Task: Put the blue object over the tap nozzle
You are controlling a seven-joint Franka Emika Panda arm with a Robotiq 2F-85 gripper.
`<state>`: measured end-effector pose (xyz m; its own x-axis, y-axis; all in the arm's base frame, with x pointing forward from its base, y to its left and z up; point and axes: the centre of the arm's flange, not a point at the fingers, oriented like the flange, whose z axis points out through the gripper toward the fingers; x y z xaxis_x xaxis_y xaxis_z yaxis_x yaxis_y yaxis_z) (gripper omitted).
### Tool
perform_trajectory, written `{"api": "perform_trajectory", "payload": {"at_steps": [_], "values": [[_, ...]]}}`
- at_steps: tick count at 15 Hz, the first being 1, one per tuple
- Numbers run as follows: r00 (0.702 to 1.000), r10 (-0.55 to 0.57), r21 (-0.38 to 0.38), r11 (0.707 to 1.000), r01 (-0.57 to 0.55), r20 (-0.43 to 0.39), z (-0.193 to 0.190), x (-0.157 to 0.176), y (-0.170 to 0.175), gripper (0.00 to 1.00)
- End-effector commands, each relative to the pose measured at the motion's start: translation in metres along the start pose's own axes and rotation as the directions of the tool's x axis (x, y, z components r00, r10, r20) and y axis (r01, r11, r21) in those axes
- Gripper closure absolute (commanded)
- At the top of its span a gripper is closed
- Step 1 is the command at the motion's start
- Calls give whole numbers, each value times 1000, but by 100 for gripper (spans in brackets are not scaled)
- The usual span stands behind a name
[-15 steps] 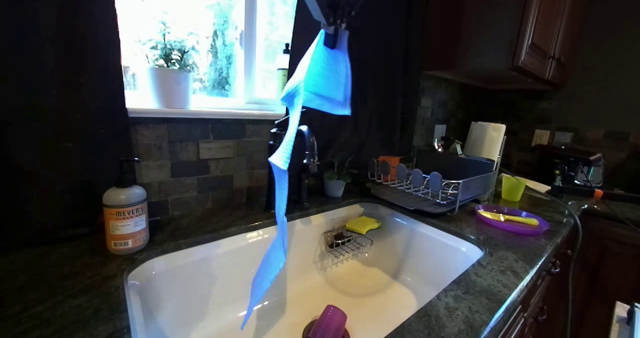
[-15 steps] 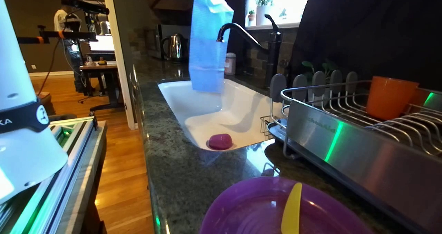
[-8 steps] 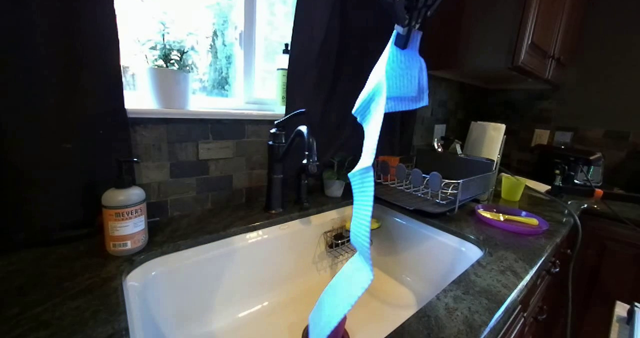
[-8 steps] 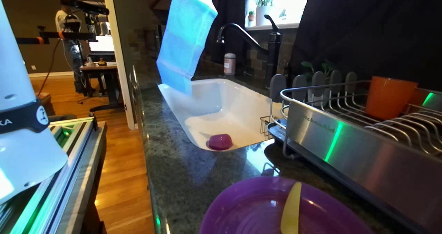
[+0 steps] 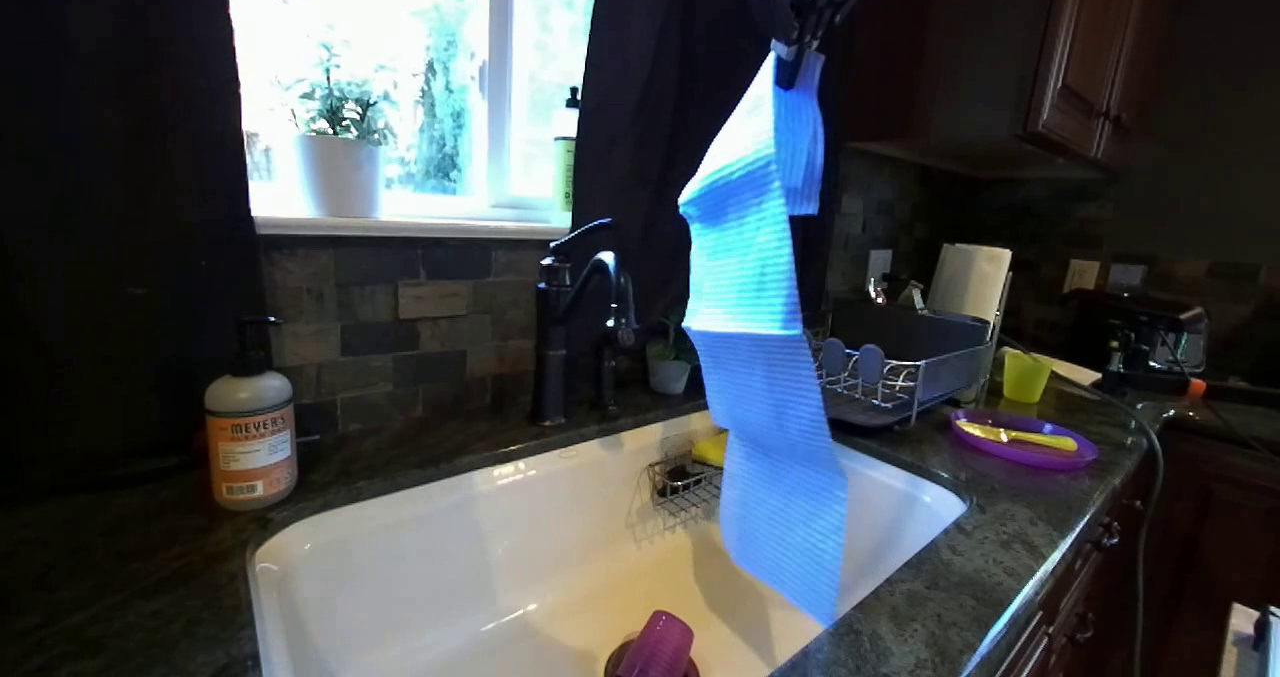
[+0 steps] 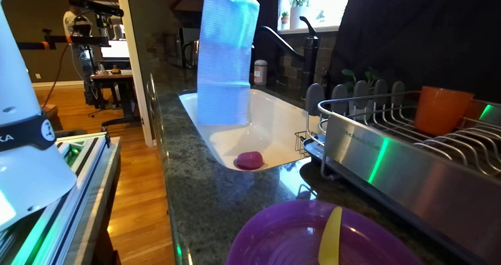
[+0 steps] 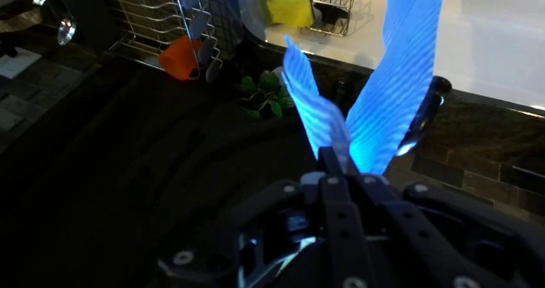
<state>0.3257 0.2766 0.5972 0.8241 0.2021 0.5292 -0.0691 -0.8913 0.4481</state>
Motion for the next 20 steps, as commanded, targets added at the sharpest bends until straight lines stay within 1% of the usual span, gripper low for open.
{"api": "perform_trajectory", "payload": {"at_steps": [1,4,7,9,11,14,16,18,19,20], "values": [[999,-46,64,997,48,-26,3,44,-2,100],[988,-106,119,986,120,-113,5,80,-6,100],[976,-150,185,966,179,-157,-2,108,-22,100],[961,-197,263,933,245,-195,-13,119,-42,100],[943,-224,343,889,302,-247,-20,128,-58,100],[906,-252,436,811,390,-340,-30,140,-80,100],[878,-272,485,750,450,-395,-35,148,-90,100],[863,-260,510,719,472,-433,-34,156,-91,100],[859,-258,509,716,478,-443,-32,160,-89,100],[860,-256,506,720,474,-441,-30,163,-85,100]]}}
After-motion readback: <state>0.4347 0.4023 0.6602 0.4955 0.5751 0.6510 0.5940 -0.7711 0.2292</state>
